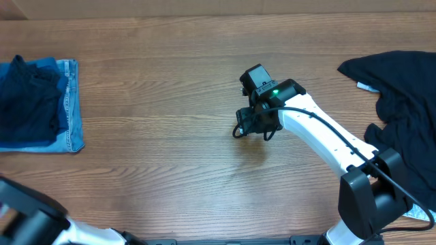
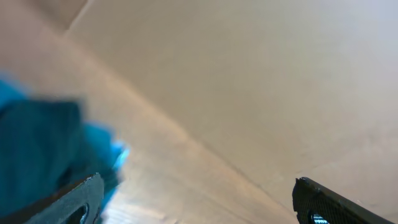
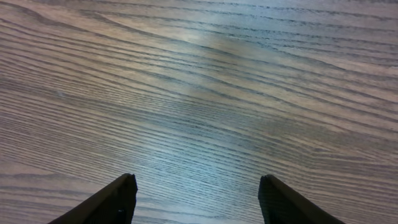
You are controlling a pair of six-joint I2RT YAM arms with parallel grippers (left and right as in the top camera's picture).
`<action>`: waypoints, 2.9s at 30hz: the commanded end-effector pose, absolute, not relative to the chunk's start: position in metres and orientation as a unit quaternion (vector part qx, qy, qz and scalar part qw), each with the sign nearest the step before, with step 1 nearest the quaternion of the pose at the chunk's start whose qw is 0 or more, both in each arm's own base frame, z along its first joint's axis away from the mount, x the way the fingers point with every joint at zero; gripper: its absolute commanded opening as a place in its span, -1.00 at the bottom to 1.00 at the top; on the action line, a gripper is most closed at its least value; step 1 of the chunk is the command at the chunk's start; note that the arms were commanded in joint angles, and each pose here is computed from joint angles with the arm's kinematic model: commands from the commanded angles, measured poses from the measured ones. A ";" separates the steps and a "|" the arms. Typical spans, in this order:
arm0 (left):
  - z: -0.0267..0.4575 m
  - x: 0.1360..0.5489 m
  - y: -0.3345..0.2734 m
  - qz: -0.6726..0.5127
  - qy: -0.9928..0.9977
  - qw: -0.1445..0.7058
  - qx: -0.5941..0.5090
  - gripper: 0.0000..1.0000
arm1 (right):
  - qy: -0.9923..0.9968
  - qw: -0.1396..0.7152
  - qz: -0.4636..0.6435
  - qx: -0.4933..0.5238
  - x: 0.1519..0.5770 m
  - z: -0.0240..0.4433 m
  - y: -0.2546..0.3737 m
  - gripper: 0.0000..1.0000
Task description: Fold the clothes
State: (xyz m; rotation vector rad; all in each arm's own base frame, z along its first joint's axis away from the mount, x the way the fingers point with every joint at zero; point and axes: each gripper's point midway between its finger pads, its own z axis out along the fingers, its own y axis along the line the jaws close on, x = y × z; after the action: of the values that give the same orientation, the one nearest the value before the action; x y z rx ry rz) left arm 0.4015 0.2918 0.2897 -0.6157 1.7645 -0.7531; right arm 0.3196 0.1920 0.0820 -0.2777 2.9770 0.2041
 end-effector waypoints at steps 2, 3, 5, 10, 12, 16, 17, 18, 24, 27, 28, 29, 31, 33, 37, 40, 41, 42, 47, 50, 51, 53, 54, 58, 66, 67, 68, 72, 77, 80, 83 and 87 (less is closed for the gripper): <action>0.335 0.402 0.242 -0.263 0.765 0.552 -0.200 1.00 | 0.990 0.083 0.073 -0.092 0.325 0.084 0.194 0.34; 0.328 0.405 0.230 -0.245 0.782 0.539 -0.196 1.00 | 0.990 0.083 0.073 -0.091 0.325 0.084 0.194 0.34; 0.307 0.410 0.209 -0.194 0.821 0.502 -0.191 1.00 | 0.990 0.082 0.073 -0.091 0.325 0.084 0.194 0.33; 0.276 0.427 0.143 -0.105 0.886 0.427 -0.150 1.00 | 0.988 0.108 0.082 -0.075 0.344 0.104 0.191 0.53; 0.267 0.428 0.122 -0.067 0.904 0.402 -0.130 1.00 | 0.985 0.129 0.097 -0.054 0.362 0.122 0.184 0.83; 0.249 0.425 0.087 0.027 0.932 0.352 -0.083 1.00 | 0.977 0.179 0.114 -0.013 0.401 0.157 0.156 1.00; 0.247 0.425 0.078 0.043 0.935 0.345 -0.074 1.00 | 0.975 0.193 0.114 0.000 0.410 0.164 0.146 1.00; 0.246 0.425 0.068 0.046 0.937 0.341 -0.063 1.00 | 0.972 0.206 0.114 0.012 0.419 0.169 0.136 1.00; 0.240 0.421 0.040 0.029 0.944 0.326 -0.035 1.00 | 0.969 0.223 0.103 0.033 0.435 0.173 0.092 1.00; 0.229 0.405 0.037 0.019 0.956 0.288 -0.044 1.00 | 0.969 0.212 0.102 0.071 0.429 0.175 0.075 1.00; 0.226 0.400 0.034 0.013 0.960 0.276 -0.038 1.00 | 0.969 0.210 0.102 0.078 0.426 0.178 0.071 1.00; 0.223 0.395 0.032 0.006 0.963 0.266 -0.033 1.00 | 0.969 0.211 0.102 0.081 0.422 0.183 0.068 1.00; 0.224 0.389 0.027 -0.004 0.965 0.259 -0.026 1.00 | 0.967 0.219 0.101 0.085 0.415 0.196 0.062 1.00; 0.237 0.380 0.025 -0.007 0.962 0.271 -0.024 1.00 | 0.963 0.236 0.094 0.089 0.402 0.218 0.055 1.00; 0.276 0.359 0.023 -0.004 0.945 0.327 -0.022 1.00 | 0.950 0.286 0.077 0.096 0.377 0.251 0.043 1.00; 0.299 0.328 0.021 0.000 0.922 0.386 -0.020 1.00 | 0.934 0.330 0.090 0.103 0.349 0.265 0.041 1.00; 0.301 0.317 0.019 0.001 0.915 0.403 -0.020 1.00 | 0.928 0.345 0.094 0.102 0.340 0.267 0.040 1.00; 0.301 0.302 0.018 0.003 0.907 0.421 -0.019 1.00 | 0.922 0.362 0.097 0.101 0.330 0.269 0.039 1.00; 0.290 0.247 0.020 0.016 0.873 0.485 -0.039 1.00 | 0.887 0.439 0.093 0.106 0.279 0.271 0.026 1.00; 0.277 0.235 0.019 0.016 0.867 0.497 -0.038 1.00 | 0.883 0.447 0.096 0.105 0.259 0.265 0.025 1.00; 0.269 0.233 0.018 0.013 0.870 0.491 -0.037 1.00 | 0.886 0.440 0.108 0.099 0.253 0.261 0.029 1.00; 0.261 0.233 0.017 0.010 0.877 0.480 -0.036 1.00 | 0.894 0.424 0.108 0.098 0.249 0.254 0.030 1.00; 0.257 0.232 0.017 0.010 0.880 0.473 -0.036 1.00 | 0.898 0.416 0.106 0.099 0.247 0.251 0.030 1.00; 0.241 0.224 0.016 0.009 0.899 0.436 -0.037 1.00 | 0.906 0.399 0.102 0.100 0.246 0.243 0.030 1.00; 0.228 0.213 0.015 0.008 0.913 0.406 -0.039 1.00 | 0.913 0.383 0.099 0.101 0.250 0.235 0.030 1.00; 0.228 0.213 0.015 0.008 0.913 0.406 -0.039 1.00 | 0.914 0.382 0.099 0.101 0.250 0.234 0.030 1.00; 0.228 0.213 0.015 0.007 0.913 0.406 -0.038 1.00 | 0.915 0.378 0.098 0.101 0.251 0.232 0.030 1.00; 0.228 0.213 0.015 0.008 0.913 0.406 -0.039 1.00 | 0.919 0.369 0.096 0.102 0.250 0.228 0.030 1.00; 0.228 0.213 0.015 0.008 0.913 0.406 -0.039 1.00 | 0.912 0.385 0.098 0.101 0.229 0.238 0.027 1.00; 0.228 0.213 0.015 0.008 0.913 0.406 -0.039 1.00 | 0.895 0.422 0.102 0.098 0.207 0.255 0.024 1.00; 0.228 0.213 0.015 0.007 0.913 0.406 -0.038 1.00 | 0.871 0.470 0.104 0.099 0.185 0.271 0.019 1.00; 0.228 0.213 0.015 0.007 0.913 0.406 -0.038 1.00 | 0.843 0.517 0.113 0.097 0.162 0.266 0.016 1.00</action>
State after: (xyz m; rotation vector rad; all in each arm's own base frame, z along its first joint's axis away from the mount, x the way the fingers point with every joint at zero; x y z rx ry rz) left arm 0.2127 0.0144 0.2292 -0.0842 2.3044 0.0196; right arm 0.1712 0.0196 0.2792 0.2261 2.0546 0.2793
